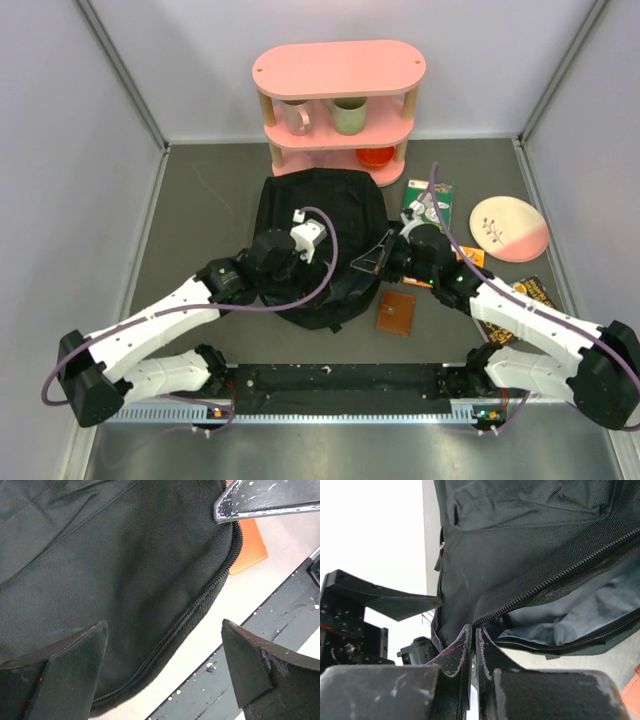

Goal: Pack the student bag
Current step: Unzip the student bag at the center of the board.

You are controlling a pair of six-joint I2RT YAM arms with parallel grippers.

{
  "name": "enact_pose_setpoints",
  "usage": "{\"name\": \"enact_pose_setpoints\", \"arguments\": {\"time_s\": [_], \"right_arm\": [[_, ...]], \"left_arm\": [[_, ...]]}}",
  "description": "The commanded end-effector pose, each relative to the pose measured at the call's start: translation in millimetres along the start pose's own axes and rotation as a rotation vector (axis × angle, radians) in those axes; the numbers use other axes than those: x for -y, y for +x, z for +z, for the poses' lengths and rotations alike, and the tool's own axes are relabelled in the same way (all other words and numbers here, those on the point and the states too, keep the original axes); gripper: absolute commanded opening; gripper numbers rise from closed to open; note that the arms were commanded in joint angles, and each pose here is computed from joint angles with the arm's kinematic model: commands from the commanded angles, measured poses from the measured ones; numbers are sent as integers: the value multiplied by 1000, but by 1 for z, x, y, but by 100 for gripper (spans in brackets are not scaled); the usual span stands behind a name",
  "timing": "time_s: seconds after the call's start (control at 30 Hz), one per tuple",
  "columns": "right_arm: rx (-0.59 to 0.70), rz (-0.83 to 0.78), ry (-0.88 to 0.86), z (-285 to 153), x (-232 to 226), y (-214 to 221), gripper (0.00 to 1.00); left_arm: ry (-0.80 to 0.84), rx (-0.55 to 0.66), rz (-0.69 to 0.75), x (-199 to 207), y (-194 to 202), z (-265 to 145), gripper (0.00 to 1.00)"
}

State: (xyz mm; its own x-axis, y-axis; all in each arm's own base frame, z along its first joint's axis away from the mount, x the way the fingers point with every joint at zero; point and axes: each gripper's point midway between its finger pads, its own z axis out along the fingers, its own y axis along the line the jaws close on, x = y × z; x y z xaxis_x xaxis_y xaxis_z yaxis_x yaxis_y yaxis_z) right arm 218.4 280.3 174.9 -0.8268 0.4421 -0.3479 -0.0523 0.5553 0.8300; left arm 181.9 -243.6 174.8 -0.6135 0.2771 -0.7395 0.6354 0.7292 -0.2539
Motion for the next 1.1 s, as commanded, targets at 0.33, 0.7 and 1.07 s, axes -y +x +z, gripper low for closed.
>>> {"name": "enact_pose_setpoints", "arguments": {"time_s": [0.33,0.7,1.07], "right_arm": [[33,-102,-122,-17,-48,-19,0],[67,-120,148,-33,23,-25,82],[266,14,370,-91,117,-107,87]], "left_arm": [[-115,5,2,-9,-15,33,59],[-526,-207,-95,-82,52,17,1],[-105,179,-224,-4,-44,-19,99]]}}
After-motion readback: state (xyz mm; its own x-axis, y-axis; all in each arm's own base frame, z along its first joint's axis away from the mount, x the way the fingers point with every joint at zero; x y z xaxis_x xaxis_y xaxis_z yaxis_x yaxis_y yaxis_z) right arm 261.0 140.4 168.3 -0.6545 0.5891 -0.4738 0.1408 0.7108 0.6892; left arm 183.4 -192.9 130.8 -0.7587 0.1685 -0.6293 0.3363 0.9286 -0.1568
